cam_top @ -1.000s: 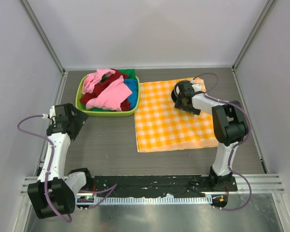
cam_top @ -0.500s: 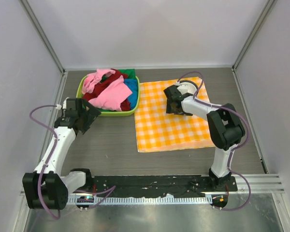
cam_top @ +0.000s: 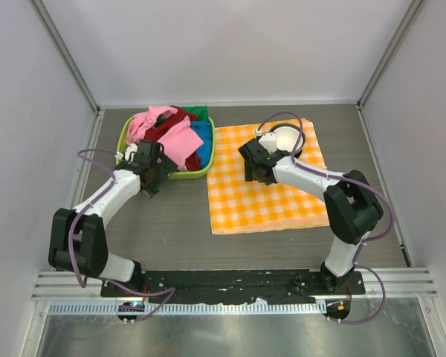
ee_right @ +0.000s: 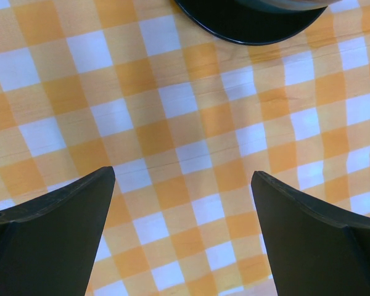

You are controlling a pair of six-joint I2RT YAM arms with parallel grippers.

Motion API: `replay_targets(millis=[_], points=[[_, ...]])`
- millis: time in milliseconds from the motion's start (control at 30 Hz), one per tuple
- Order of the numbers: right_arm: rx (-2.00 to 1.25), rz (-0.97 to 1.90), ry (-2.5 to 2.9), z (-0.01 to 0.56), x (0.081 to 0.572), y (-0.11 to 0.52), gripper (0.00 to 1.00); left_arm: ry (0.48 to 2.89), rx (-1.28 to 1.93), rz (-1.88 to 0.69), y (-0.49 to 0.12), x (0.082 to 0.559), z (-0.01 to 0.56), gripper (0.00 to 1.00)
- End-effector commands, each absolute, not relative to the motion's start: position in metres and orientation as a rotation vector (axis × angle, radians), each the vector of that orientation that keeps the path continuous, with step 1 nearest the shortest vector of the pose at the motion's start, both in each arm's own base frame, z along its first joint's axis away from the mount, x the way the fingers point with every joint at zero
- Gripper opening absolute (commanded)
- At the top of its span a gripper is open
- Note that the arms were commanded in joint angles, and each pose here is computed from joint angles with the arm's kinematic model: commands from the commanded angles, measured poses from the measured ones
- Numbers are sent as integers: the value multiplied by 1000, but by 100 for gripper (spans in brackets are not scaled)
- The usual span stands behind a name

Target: Fold and stack the t-shirts

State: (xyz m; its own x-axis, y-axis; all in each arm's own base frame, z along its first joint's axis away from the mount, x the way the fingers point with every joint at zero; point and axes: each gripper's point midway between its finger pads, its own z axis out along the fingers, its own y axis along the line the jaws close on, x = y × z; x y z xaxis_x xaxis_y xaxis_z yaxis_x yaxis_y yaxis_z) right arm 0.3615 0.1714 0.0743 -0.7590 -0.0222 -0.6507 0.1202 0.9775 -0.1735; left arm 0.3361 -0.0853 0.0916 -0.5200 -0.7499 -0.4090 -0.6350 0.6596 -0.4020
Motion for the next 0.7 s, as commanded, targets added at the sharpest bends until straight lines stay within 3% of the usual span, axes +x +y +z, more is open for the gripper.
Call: replay_targets(millis=[0,233,367,433,500,633,667], points=[[86,-261,2348,97,360,167,100,2142,-1143,-267,-79,377,117,100],[66,-288,2353,93,353,160,100,2140,-1214,-235,-81,393,101,98],[60,-292,2355,90,352,160,100,2166,-1241,-233,-83,389,87,81],[60,-292,2355,90,352,160,100,2176,-1245,-212,-81,383,80,77],[59,-288,2362,87,352,160,100,2168,-1249,-178,-75,378,76,68],[52,-276,2368,84,351,164,100,2150,-1248,-135,-66,375,77,40],[46,-276,2372,83,349,165,100,2149,-1250,-130,-65,375,77,22]])
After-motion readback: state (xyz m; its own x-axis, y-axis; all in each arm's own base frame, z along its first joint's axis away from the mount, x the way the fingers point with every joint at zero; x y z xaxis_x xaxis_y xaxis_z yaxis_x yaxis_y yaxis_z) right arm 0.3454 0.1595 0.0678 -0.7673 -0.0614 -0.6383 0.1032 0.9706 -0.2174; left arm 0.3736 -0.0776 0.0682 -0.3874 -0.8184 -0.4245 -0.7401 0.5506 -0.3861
